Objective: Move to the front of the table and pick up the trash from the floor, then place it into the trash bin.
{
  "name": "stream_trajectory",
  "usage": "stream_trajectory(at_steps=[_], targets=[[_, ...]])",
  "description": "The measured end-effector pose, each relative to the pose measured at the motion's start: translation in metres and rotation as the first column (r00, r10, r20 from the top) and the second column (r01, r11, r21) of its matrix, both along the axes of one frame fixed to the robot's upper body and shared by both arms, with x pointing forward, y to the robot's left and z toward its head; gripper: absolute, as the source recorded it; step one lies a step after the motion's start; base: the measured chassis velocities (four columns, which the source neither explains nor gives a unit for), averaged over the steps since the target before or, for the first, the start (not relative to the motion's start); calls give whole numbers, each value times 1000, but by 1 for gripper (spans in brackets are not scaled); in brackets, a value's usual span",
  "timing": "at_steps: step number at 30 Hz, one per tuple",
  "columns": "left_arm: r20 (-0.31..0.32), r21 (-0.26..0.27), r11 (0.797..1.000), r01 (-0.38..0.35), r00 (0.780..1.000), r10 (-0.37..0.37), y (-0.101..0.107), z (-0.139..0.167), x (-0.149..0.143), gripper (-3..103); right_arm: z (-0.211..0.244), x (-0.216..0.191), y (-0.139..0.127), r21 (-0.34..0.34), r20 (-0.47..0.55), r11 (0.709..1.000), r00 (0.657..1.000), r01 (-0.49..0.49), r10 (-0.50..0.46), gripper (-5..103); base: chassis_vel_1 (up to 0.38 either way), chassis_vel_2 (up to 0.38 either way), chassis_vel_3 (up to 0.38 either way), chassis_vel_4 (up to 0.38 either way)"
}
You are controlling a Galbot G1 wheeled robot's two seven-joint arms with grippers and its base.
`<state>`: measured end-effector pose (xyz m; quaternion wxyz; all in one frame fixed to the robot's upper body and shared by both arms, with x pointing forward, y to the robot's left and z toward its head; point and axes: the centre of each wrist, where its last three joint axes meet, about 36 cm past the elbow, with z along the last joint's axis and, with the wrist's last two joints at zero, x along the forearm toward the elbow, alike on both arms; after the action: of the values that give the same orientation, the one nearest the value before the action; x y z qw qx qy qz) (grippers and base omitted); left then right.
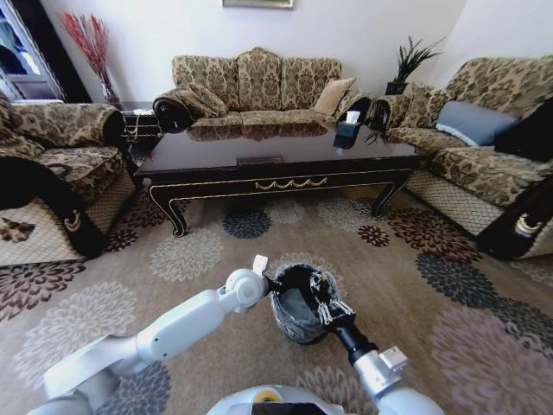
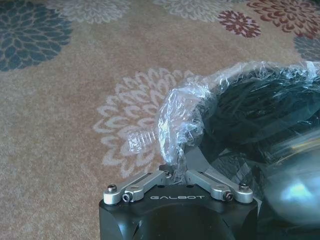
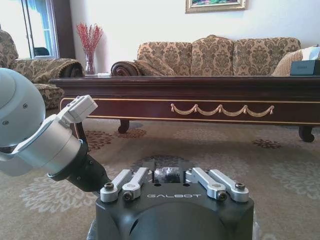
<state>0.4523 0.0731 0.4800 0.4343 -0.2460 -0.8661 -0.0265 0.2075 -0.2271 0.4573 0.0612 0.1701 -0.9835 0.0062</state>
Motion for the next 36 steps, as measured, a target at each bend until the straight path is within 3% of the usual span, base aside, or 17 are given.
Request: stream_trajectory(at_steps=[2,8,12,14,18,27,32,36], targets=[[1,-1,1000,1,1000,-1,0,1,-1,0,0,0,0,1,-2,1000,1000,-1,1,36,0,0,0,0],[2,-2,1000,-1,1000,1,2,2,-1,0,0,0,0,1,-5,1000,1000,-1,1,52,0,0,0,0],[0,0,1000,-4,1000,4,6,1,-2,0,0,-1,1,2,-6,1000,1000,-1,1,74,0,0,0,0],[0,2,1000,-5,1000,5,7,1,-3,0,0,-1,1,2,-7,1000,1000,-1,1,74,0,0,0,0],[0,5,1000,-13,1000,13,14,1,-5,0,0,0,1,2,-4,1000,1000,-2,2,95,0,0,0,0],[-3,0,999,-39,999,39,29,1,-11,0,-1,6,-1,22,4,1000,1000,19,-20,100,0,0,0,0],[-2,2,996,-86,996,86,53,2,-15,0,4,17,-12,39,18,998,998,52,-53,100,0,0,0,0],[6,-16,987,-159,987,159,83,6,-18,0,6,32,-30,62,29,991,992,119,-121,100,0,0,0,0]])
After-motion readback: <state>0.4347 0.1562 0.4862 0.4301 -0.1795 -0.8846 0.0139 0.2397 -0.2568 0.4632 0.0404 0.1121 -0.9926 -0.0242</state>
